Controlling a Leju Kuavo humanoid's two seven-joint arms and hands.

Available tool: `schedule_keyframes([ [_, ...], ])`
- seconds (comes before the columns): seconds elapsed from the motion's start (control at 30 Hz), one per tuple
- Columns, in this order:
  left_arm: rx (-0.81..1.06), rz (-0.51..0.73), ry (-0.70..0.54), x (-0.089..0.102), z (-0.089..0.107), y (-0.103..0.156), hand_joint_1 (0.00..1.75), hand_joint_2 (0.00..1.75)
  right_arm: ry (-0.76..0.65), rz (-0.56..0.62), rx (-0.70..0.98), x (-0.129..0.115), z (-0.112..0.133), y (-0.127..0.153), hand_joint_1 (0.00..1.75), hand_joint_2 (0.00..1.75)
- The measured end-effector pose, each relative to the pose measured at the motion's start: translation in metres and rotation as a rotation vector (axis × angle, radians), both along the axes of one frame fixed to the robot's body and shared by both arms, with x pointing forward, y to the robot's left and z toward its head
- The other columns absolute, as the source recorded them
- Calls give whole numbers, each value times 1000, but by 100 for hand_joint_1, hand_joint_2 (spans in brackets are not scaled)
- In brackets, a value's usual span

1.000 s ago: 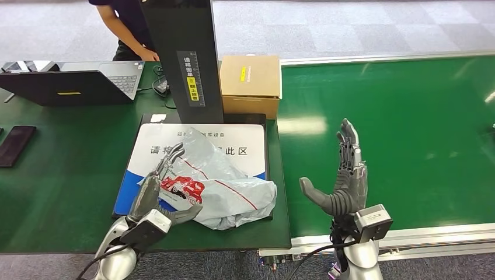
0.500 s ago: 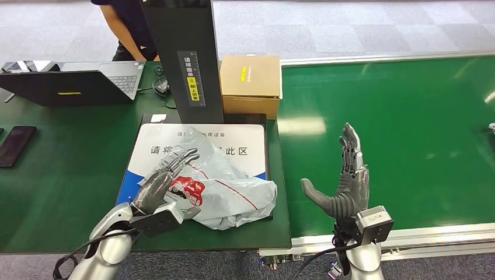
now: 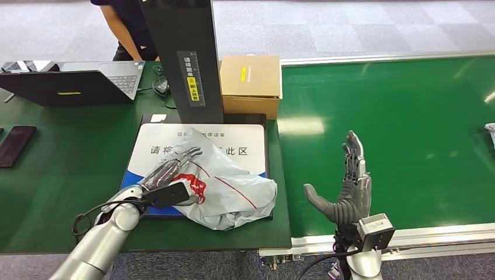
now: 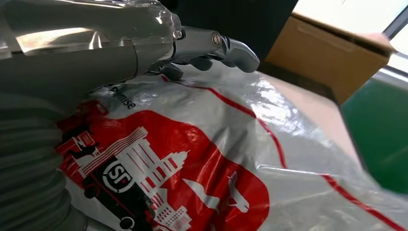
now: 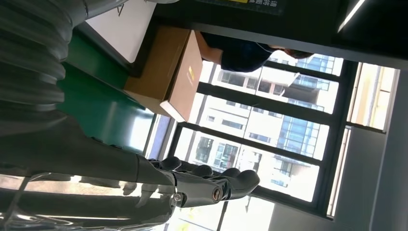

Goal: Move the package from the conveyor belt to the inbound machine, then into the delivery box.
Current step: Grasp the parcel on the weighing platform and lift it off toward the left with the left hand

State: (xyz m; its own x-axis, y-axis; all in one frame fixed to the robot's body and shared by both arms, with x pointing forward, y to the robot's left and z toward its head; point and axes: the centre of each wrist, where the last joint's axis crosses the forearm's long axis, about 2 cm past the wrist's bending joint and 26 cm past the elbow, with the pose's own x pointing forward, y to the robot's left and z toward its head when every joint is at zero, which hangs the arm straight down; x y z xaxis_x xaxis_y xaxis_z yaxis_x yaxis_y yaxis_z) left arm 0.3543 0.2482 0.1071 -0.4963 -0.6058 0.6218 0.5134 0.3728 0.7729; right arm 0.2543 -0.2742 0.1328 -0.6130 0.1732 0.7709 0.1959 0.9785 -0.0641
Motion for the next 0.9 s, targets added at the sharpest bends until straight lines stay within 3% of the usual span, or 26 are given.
schedule_keyframes([
  [0.2,78,25,71,16,-8,11,4,175,8,8,0,1,-3,0,0,175],
  [0.27,98,34,89,19,-10,15,75,175,12,16,0,3,-3,1,0,175],
  [0.33,114,36,106,21,-12,18,158,175,15,16,-2,5,-3,1,0,175],
  [0.4,125,33,119,24,-12,21,175,175,17,9,-6,5,-2,1,0,175],
  [0.6,111,37,121,30,-10,29,175,175,23,5,-16,5,-4,-2,0,175],
  [0.9,-14,66,113,23,-16,40,175,175,31,-3,-21,5,-6,-4,0,175],
])
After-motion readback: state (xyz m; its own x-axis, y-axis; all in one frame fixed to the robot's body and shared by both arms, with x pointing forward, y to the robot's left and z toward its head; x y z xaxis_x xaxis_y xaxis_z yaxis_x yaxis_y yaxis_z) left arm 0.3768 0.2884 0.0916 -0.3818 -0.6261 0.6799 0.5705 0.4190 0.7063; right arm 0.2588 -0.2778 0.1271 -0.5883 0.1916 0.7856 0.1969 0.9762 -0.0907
